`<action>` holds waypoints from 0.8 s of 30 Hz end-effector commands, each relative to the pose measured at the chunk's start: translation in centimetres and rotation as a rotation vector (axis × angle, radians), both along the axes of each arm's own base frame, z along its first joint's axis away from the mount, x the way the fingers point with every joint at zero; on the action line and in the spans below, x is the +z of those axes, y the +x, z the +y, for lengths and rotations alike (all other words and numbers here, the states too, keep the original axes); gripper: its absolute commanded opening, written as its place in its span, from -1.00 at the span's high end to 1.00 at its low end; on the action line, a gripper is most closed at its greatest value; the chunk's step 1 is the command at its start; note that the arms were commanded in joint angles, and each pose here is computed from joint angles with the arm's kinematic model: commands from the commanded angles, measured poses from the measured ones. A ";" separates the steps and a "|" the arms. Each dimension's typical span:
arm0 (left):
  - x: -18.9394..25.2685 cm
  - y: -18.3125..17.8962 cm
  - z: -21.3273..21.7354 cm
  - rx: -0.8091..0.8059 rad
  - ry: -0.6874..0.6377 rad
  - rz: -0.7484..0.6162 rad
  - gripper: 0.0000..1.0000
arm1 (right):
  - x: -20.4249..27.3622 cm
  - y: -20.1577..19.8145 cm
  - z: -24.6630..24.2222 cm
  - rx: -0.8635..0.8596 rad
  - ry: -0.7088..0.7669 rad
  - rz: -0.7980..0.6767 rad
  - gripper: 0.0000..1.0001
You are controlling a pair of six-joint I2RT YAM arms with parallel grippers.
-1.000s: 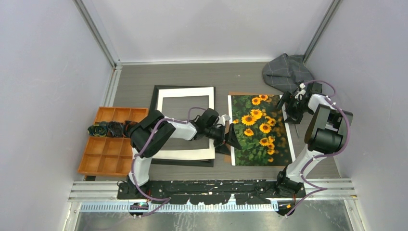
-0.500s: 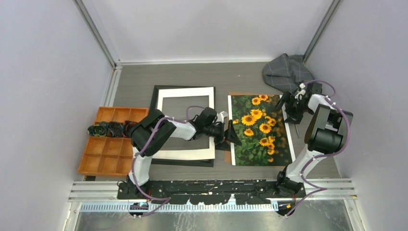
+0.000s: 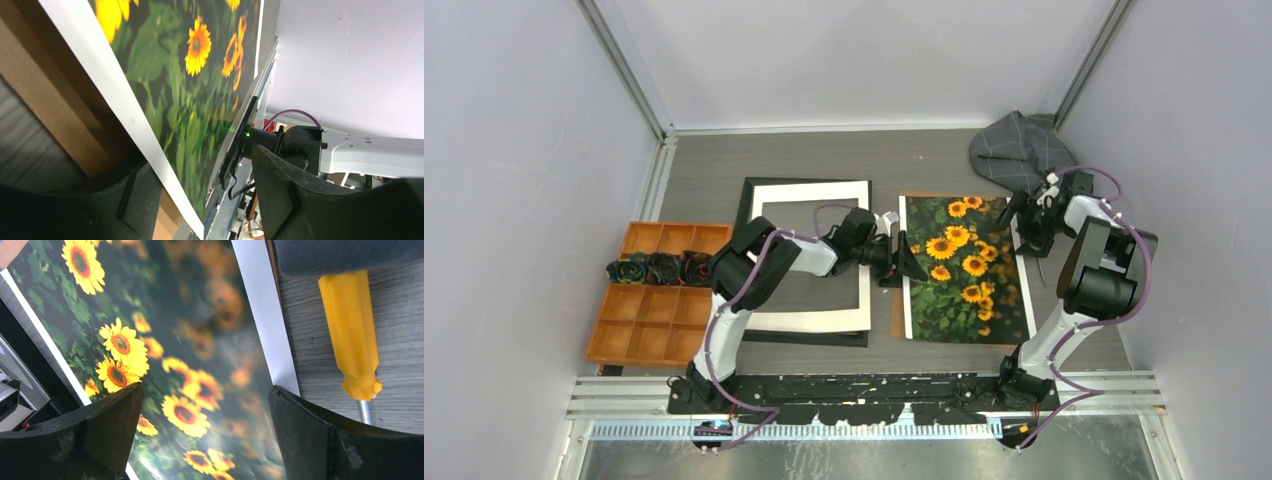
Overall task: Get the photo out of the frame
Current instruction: Pick up the photo from the photo frame.
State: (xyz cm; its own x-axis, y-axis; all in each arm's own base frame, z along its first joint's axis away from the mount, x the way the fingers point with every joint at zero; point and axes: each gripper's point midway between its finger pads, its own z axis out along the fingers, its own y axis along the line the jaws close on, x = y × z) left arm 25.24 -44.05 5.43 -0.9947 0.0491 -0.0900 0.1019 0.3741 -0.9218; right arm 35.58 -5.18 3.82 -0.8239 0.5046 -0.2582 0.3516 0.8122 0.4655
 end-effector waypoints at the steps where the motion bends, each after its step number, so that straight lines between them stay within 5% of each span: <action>1: -1.9 2.2 -0.3 0.047 0.039 -0.082 -0.18 | -0.8 0.6 -0.5 0.011 -0.026 -0.001 -1.00; 9: -1.0 3.6 -0.3 0.047 0.034 -0.118 0.97 | -0.1 0.8 -0.5 0.015 -0.029 -0.023 -1.00; 24: 7.4 5.4 3.5 0.088 0.148 -0.184 0.99 | 2.7 1.4 -1.1 0.020 -0.081 -0.094 -1.00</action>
